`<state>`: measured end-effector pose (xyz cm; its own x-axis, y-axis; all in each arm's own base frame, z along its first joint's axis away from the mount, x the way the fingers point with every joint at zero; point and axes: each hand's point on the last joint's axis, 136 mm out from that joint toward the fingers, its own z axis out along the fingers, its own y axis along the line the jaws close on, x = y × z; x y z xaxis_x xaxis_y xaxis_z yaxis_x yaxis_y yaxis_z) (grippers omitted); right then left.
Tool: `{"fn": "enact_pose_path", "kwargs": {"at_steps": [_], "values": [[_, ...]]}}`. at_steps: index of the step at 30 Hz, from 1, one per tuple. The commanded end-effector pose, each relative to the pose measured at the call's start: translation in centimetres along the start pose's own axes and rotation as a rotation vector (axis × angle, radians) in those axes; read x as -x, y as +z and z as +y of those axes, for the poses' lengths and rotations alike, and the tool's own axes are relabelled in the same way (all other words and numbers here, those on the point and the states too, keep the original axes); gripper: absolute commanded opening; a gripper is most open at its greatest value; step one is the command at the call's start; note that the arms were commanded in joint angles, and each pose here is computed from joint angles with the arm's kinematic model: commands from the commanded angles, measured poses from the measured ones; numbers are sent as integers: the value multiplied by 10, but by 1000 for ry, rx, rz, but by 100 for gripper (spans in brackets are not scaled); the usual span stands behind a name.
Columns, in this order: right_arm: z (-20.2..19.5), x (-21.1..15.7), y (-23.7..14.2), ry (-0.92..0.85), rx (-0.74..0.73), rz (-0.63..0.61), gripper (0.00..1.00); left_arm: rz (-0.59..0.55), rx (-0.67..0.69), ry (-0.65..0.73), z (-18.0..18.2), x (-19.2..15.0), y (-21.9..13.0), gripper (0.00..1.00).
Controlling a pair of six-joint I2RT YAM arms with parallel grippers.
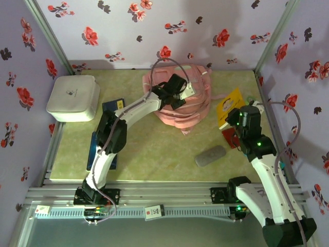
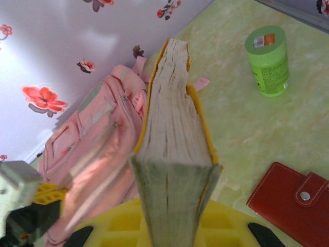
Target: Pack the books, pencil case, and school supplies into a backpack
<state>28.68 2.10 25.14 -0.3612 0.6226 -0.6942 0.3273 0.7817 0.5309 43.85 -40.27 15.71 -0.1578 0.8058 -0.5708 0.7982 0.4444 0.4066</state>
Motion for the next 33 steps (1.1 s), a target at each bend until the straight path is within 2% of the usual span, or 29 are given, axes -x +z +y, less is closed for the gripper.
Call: {"fn": "enact_pose_path", "kwargs": {"at_steps": [1,10,18,24,33], "values": [[20,21,-12,19,81,-59,0,-237,131,-114,44,66,-63,0],[49,9,-6,135,252,12,0,-345,202,-244,70,91,-101,0],[86,-22,27,411,483,170,0,-411,214,-343,83,106,-127,0],[99,-18,44,534,593,141,0,-447,209,-414,90,115,-145,0],[126,-23,82,571,640,127,0,-471,202,-458,94,122,-154,0]]}}
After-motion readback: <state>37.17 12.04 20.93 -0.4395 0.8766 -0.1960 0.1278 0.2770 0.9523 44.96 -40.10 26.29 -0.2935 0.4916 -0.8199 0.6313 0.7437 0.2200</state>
